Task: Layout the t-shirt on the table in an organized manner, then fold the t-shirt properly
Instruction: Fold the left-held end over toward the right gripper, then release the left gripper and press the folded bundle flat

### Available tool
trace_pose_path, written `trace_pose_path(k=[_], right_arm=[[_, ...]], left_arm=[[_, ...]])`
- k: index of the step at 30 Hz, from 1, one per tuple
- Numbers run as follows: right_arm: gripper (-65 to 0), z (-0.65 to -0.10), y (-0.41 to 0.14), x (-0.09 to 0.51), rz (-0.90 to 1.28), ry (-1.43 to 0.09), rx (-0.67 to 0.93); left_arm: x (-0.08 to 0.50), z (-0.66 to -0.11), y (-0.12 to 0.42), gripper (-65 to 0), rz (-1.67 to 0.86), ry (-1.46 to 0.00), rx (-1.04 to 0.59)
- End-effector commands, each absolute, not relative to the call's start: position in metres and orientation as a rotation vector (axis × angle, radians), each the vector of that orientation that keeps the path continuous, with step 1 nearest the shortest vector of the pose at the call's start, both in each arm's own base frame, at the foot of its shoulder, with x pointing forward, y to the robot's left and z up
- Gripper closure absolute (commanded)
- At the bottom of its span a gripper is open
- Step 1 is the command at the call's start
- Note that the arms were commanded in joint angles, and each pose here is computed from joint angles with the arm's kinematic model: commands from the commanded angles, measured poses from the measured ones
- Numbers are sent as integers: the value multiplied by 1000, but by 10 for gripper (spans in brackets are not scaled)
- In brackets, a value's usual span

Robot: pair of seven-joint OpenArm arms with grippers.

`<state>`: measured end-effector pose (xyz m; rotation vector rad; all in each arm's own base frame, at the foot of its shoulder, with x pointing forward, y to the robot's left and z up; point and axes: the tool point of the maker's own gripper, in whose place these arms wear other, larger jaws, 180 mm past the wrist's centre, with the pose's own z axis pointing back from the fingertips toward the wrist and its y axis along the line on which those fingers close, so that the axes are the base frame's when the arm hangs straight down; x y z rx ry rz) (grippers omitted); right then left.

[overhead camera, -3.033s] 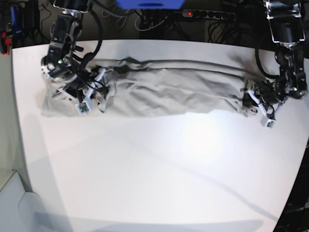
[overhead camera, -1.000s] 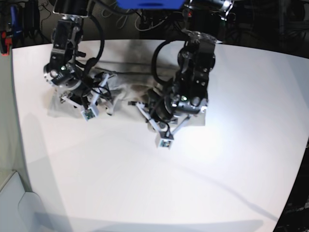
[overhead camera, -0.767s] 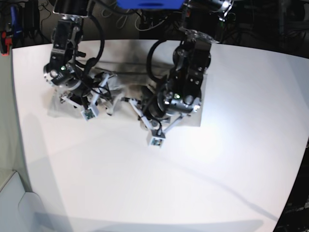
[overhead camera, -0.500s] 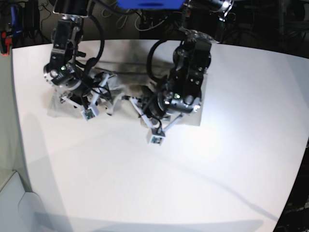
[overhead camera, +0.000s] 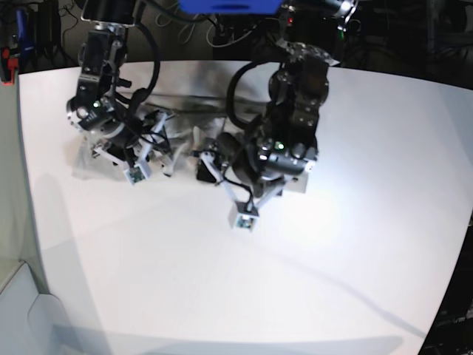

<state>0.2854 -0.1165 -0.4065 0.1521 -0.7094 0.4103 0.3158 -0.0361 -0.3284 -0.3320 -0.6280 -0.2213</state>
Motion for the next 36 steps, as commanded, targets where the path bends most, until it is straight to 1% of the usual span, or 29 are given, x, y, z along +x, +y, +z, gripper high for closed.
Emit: trace_pose_path(k=[1, 3, 6, 8, 10, 11, 12, 16, 17, 19, 21, 22, 23, 25, 28, 30, 36], right_arm=[[-295, -393, -117, 296, 405, -767, 151], [-295, -390, -118, 298, 407, -775, 146], [-295, -382, -125, 300, 418, -793, 120], [-295, -374, -127, 301, 425, -815, 104], [-295, -365, -128, 303, 430, -838, 91], [-295, -362, -128, 304, 432, -845, 87], [-295, -360, -128, 305, 433, -851, 84], [-295, -356, -128, 305, 435, -862, 78], [-295, -356, -128, 305, 435, -862, 78], [-295, -355, -128, 305, 436, -864, 77], [-295, -355, -128, 305, 436, -864, 77], [-295, -356, -128, 305, 435, -862, 78], [-295, -355, -128, 305, 436, -864, 77], [-295, -355, -128, 305, 436, -864, 77], [-295, -355, -128, 305, 436, -864, 77], [-295, -355, -128, 305, 436, -864, 77], [-295, -353, -135, 306, 423, -869, 64]], left_arm=[[330, -301, -33, -433, -193, -719, -351], [338, -285, -11, -433, -126, -779, -344], [345, -283, 16, -433, -41, -791, -321], [347, -287, 28, -432, -2, -784, -309], [341, -307, 30, -427, 0, -724, -301], [339, -315, 28, -412, 0, -698, -310], [337, -322, 24, -374, 0, -672, -327], [327, -362, 16, -125, 10, -539, -337], [324, -371, 16, -77, 12, -513, -334], [316, -388, 16, -1, 14, -450, -327], [306, -400, 6, 0, -18, -384, -339], [298, -402, -8, -5, -54, -348, -361], [293, -394, -25, -1, -99, -349, -408], [289, -361, -56, 0, -182, -414, -537], [293, -303, -67, 0, -243, -561, -681], [300, -290, -56, 0, -216, -610, -693], [316, -323, 22, 0, -86, -581, -548]])
